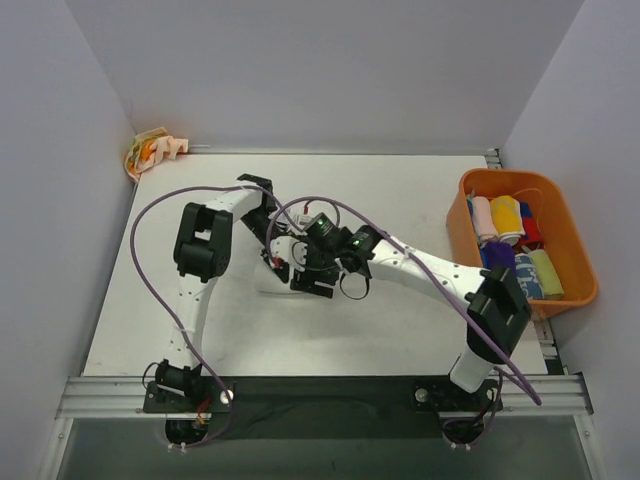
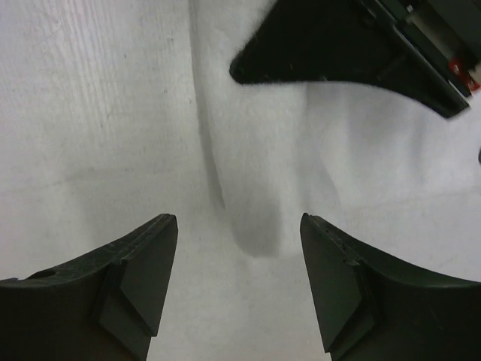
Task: Roll the towels
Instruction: Roll the towel
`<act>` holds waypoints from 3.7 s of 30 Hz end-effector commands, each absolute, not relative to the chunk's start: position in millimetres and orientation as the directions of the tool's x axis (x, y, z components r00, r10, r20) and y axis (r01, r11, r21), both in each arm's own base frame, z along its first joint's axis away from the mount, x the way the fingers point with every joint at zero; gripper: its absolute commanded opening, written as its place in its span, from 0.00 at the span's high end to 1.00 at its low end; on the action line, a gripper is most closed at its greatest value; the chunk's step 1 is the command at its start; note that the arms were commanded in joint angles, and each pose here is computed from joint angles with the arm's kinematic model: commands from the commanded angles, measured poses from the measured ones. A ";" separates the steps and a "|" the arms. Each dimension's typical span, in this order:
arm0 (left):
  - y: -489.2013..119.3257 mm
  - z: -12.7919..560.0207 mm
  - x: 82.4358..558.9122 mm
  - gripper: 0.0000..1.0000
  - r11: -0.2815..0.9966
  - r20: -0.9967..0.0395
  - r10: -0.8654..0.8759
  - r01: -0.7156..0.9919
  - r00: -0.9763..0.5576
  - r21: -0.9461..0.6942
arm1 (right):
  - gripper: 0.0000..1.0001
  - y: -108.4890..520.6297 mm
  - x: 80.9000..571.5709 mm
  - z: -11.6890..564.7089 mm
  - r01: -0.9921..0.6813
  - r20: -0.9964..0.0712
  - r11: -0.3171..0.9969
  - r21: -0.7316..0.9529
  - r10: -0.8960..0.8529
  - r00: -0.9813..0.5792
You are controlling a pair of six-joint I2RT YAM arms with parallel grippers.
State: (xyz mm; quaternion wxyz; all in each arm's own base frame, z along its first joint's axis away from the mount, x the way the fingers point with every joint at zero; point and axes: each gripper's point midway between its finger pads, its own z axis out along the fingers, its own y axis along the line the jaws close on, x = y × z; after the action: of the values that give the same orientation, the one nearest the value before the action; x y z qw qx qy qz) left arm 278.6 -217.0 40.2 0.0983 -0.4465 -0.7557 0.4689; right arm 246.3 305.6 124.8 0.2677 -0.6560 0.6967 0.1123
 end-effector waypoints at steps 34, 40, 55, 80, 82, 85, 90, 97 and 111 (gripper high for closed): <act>-88.5 133.5 331.8 0.35 0.388 -0.702 0.218 0.720 -0.678 -0.575 | 1.00 317.6 177.3 26.8 -0.723 -0.271 0.159 0.672 -0.856 -0.440; -84.6 135.2 294.0 0.33 0.489 -0.789 0.356 0.819 -0.500 -0.299 | 1.00 326.6 183.7 24.7 -0.563 -0.165 0.233 0.793 -0.807 -0.567; -196.4 104.5 223.7 0.11 -0.017 -0.651 0.702 0.921 0.288 0.388 | 1.00 327.7 184.3 28.9 -0.395 -0.072 0.203 0.896 -0.811 -0.581; -209.7 40.7 143.1 0.91 -0.190 -0.481 0.873 0.966 0.086 -0.173 | 0.44 306.3 320.9 102.9 -0.697 -0.359 0.304 0.650 -0.686 -0.633; -207.6 36.9 137.9 0.91 -0.163 -0.452 0.891 0.958 0.040 -0.237 | 0.41 291.9 347.3 127.1 -0.730 -0.428 0.335 0.595 -0.637 -0.641; -210.8 37.0 133.7 0.91 -0.128 -0.412 0.911 0.933 -0.024 -0.337 | 0.40 264.2 368.1 153.4 -0.736 -0.481 0.397 0.548 -0.571 -0.666; -214.0 30.0 132.6 0.92 -0.050 -0.328 0.934 0.856 -0.144 -0.515 | 0.15 227.7 352.5 195.2 -0.723 -0.553 0.439 0.534 -0.465 -0.691; -213.3 21.7 173.6 0.92 0.076 -0.254 0.906 0.721 -0.338 -0.688 | 0.14 197.6 287.4 203.3 -0.772 -0.577 0.443 0.456 -0.512 -0.636; -204.6 -5.4 221.3 0.86 0.254 -0.034 0.879 0.528 -0.476 -0.810 | 0.14 227.2 236.2 167.7 -0.968 -0.520 0.253 -0.006 -0.827 -0.213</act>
State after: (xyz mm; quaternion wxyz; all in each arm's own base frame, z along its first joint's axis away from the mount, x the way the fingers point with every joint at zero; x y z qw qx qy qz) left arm 228.4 -249.3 45.0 0.1436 -0.4169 -0.7508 0.4919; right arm 217.3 226.2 165.3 0.1690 -0.5463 0.7839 0.2416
